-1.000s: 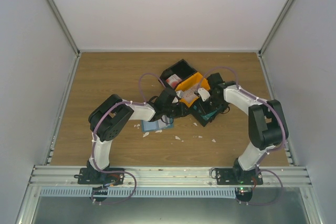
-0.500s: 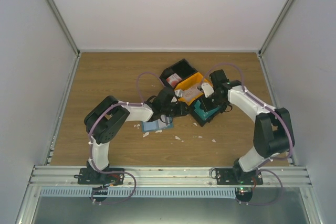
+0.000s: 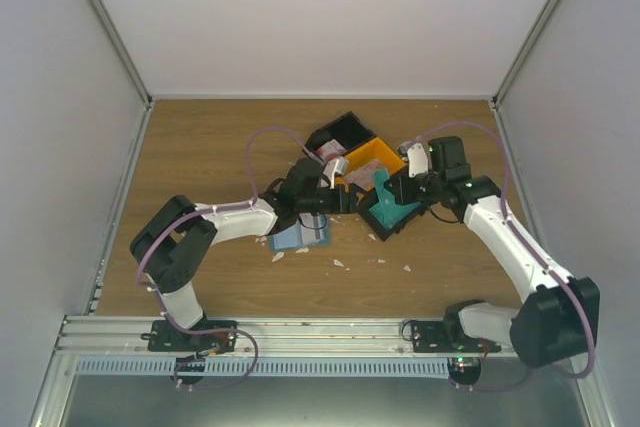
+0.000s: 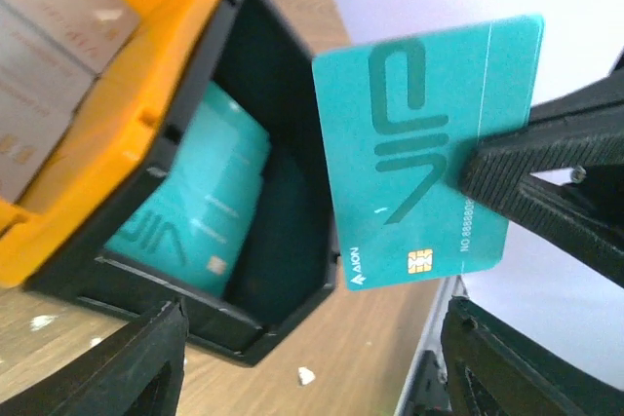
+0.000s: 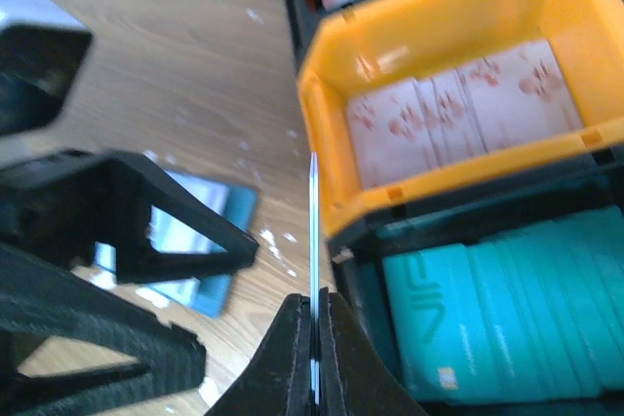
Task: Put the credit cards into the card holder
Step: Pick up the credit card from the storage box.
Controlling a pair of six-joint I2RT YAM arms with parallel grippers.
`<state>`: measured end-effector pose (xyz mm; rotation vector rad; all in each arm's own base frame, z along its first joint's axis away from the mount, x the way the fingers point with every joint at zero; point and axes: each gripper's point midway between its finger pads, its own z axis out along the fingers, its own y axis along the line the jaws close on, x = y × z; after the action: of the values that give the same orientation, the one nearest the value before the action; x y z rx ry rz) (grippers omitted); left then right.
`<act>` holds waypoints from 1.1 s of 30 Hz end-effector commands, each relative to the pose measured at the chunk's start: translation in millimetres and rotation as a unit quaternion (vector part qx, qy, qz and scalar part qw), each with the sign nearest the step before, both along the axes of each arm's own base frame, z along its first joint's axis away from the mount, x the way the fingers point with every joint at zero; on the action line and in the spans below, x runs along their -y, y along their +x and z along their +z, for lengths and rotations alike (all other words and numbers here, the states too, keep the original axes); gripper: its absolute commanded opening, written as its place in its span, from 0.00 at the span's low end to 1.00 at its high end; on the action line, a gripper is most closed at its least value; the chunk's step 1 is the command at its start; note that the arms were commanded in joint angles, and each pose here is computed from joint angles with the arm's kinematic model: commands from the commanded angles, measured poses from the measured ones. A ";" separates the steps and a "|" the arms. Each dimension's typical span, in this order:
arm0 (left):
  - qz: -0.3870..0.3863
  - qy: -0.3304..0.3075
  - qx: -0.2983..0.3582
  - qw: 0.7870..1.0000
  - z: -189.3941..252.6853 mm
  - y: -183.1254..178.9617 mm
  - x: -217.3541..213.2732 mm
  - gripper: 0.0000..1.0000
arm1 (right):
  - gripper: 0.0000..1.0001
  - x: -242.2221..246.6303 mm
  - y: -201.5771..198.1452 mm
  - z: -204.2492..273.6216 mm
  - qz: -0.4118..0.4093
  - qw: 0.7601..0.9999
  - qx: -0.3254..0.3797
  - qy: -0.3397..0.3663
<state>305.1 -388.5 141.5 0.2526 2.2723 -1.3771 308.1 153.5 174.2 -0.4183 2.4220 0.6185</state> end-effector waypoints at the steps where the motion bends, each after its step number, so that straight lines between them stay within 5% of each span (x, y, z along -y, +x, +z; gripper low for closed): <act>1: -0.044 -0.053 0.053 0.996 51.1 -6.7 13.6 0.74 | 0.00 -10.7 6.2 42.1 -0.009 0.992 0.028 0.124; 8: -0.059 -0.067 0.060 0.994 76.4 1.1 19.9 0.79 | 0.00 -8.4 -7.5 77.3 0.022 0.961 0.020 0.273; 16: -0.102 -0.103 0.052 0.988 101.7 -1.8 29.0 0.78 | 0.02 -14.1 -34.6 91.2 0.076 0.930 -0.005 0.360; 20: -0.124 -0.127 0.044 0.983 111.5 -10.3 30.8 0.61 | 0.06 -16.2 -39.8 97.5 0.085 0.920 -0.012 0.382; 27: -0.146 -0.167 0.036 0.975 132.6 -23.2 24.6 0.19 | 0.06 -16.3 -44.0 104.0 0.089 0.908 -0.026 0.409; 33: -0.148 -0.177 0.045 0.972 144.8 -27.1 14.7 0.10 | 0.19 -12.8 -39.9 106.5 0.074 0.908 -0.021 0.412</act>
<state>283.3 -412.4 266.7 0.5123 2.0010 -1.8255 274.7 166.3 262.1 -0.1628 1.9901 1.6054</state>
